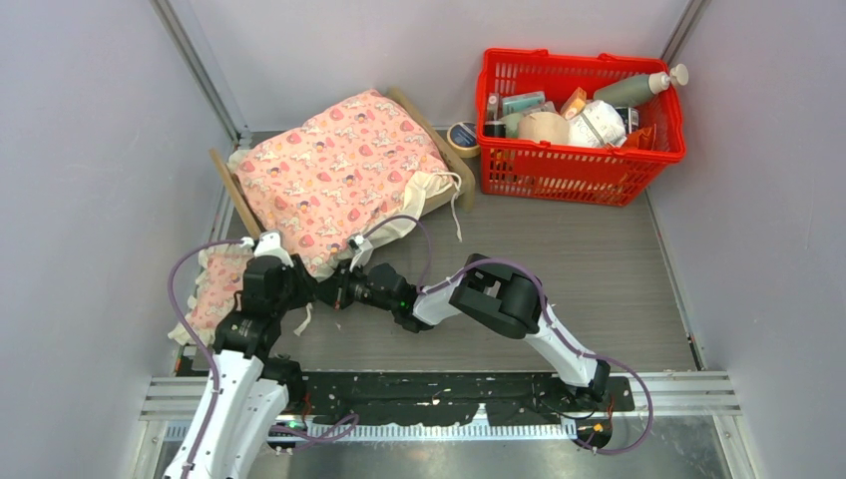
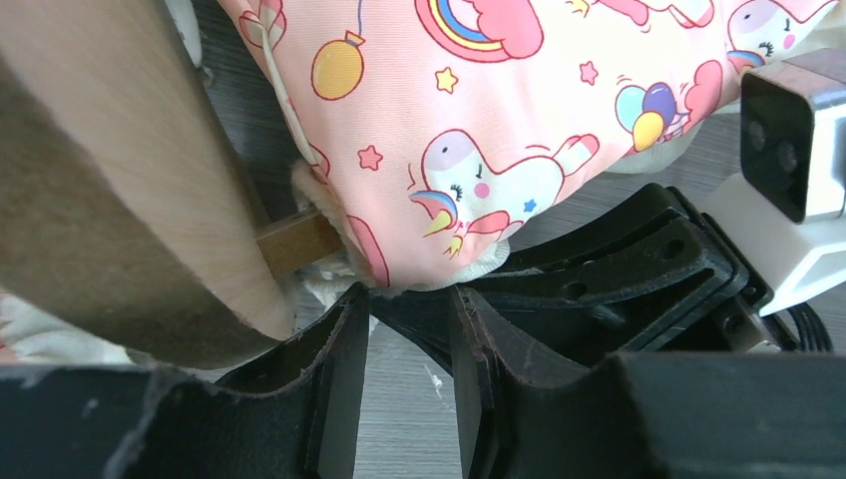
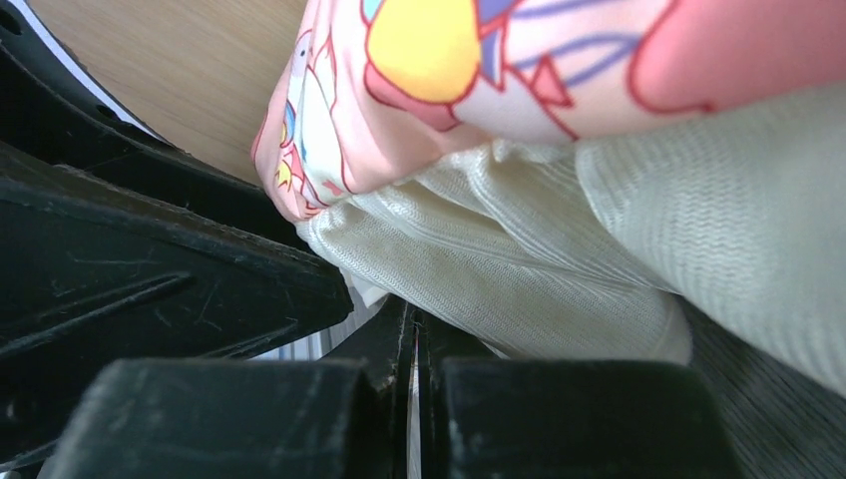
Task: Set up the pet bed
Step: Tie the ropes to the bed frame.
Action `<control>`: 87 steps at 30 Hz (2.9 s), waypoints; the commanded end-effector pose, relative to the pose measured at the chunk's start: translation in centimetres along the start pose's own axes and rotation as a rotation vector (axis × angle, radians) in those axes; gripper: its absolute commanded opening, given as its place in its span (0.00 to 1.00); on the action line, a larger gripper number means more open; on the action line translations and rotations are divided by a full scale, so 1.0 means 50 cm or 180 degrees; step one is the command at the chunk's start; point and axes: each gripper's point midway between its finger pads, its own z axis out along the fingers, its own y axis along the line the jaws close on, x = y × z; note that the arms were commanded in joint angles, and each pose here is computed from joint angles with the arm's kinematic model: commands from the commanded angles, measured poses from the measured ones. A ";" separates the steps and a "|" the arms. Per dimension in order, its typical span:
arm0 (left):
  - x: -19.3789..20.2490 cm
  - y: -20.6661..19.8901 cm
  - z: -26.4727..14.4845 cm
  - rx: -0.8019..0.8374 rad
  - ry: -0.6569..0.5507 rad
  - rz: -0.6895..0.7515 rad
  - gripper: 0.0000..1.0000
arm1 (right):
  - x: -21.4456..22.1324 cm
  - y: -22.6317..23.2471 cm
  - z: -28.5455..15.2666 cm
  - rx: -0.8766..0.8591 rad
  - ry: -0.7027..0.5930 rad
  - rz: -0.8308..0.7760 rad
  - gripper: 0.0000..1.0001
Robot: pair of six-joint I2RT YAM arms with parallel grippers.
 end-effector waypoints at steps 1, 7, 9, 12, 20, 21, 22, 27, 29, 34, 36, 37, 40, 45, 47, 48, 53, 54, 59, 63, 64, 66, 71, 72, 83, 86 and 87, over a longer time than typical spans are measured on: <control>-0.038 0.025 -0.002 -0.0292 -0.0311 0.0217 0.39 | -0.041 0.043 0.010 -0.0198 -0.0149 -0.0044 0.05; -0.034 0.039 -0.003 -0.0425 -0.0327 0.0294 0.39 | -0.041 0.043 0.014 -0.0205 -0.0150 -0.0034 0.05; -0.037 0.042 -0.004 -0.0470 -0.0350 0.0305 0.38 | -0.040 0.041 0.012 -0.0197 -0.0146 -0.0037 0.05; -0.036 0.038 0.002 -0.0460 -0.0375 0.0306 0.38 | -0.042 0.042 0.012 -0.0198 -0.0156 -0.0040 0.05; -0.024 0.003 0.019 -0.0226 -0.0219 0.0241 0.24 | -0.054 0.051 0.014 -0.0239 -0.0216 -0.0034 0.05; -0.025 -0.011 0.016 -0.0116 -0.0206 0.0192 0.14 | -0.056 0.053 0.014 -0.0245 -0.0224 -0.0055 0.05; -0.026 -0.021 0.013 -0.0035 -0.0205 0.0139 0.07 | -0.060 0.056 0.014 -0.0258 -0.0238 -0.0067 0.05; -0.025 -0.051 -0.001 0.0244 -0.0285 -0.0158 0.00 | -0.068 0.064 0.010 -0.0350 -0.0312 -0.0157 0.05; -0.023 -0.052 -0.002 0.0259 -0.0295 -0.0219 0.00 | -0.073 0.072 0.008 -0.0431 -0.0363 -0.0180 0.05; -0.014 -0.052 -0.004 0.0240 -0.0216 -0.0298 0.00 | -0.074 0.067 0.002 -0.0425 -0.0419 -0.0179 0.05; -0.014 -0.052 -0.004 0.0232 -0.0210 -0.0314 0.00 | -0.079 0.069 -0.001 -0.0444 -0.0474 -0.0192 0.05; -0.016 -0.052 -0.004 0.0232 -0.0218 -0.0323 0.00 | -0.085 0.074 -0.002 -0.0479 -0.0521 -0.0194 0.05; -0.018 -0.051 -0.004 0.0206 -0.0222 -0.0351 0.00 | -0.093 0.077 0.000 -0.0491 -0.0575 -0.0193 0.12; -0.017 -0.047 0.002 0.0147 -0.0201 -0.0389 0.00 | -0.091 0.071 0.006 -0.0420 -0.0574 -0.0144 0.21; -0.019 -0.047 0.003 0.0135 -0.0199 -0.0399 0.00 | -0.084 0.069 0.011 -0.0396 -0.0548 -0.0143 0.21; -0.019 -0.047 0.003 0.0133 -0.0197 -0.0402 0.00 | -0.078 0.066 0.012 -0.0376 -0.0525 -0.0142 0.21; -0.025 -0.045 0.004 0.0092 -0.0207 -0.0422 0.00 | -0.067 0.073 0.020 -0.0385 -0.0487 -0.0176 0.23; -0.026 -0.045 0.004 0.0087 -0.0216 -0.0428 0.00 | -0.065 0.075 0.020 -0.0386 -0.0484 -0.0179 0.17; -0.032 -0.049 0.006 0.0097 -0.0237 -0.0461 0.00 | -0.059 0.077 0.021 -0.0359 -0.0495 -0.0161 0.13; -0.026 -0.045 0.007 0.0059 -0.0197 -0.0469 0.00 | -0.047 0.068 0.019 -0.0311 -0.0462 -0.0160 0.20; -0.028 -0.045 0.006 0.0061 -0.0208 -0.0481 0.00 | -0.044 0.066 0.020 -0.0308 -0.0450 -0.0184 0.23; -0.029 -0.044 0.003 0.0052 -0.0223 -0.0517 0.00 | -0.034 0.059 0.020 -0.0285 -0.0418 -0.0204 0.26; -0.029 -0.040 0.003 0.0027 -0.0245 -0.0549 0.00 | -0.021 0.058 0.021 -0.0278 -0.0393 -0.0276 0.31; -0.028 -0.040 0.003 0.0021 -0.0241 -0.0548 0.00 | -0.020 0.058 0.020 -0.0283 -0.0396 -0.0280 0.31; -0.023 -0.033 0.007 -0.0043 -0.0215 -0.0563 0.00 | -0.021 0.033 0.014 -0.0116 -0.0468 -0.0320 0.36; -0.020 -0.031 0.008 -0.0054 -0.0205 -0.0567 0.00 | -0.024 0.022 0.006 0.0013 -0.0472 -0.0319 0.36; -0.021 -0.032 0.007 -0.0047 -0.0210 -0.0568 0.00 | -0.019 0.013 -0.004 0.0061 -0.0462 -0.0324 0.36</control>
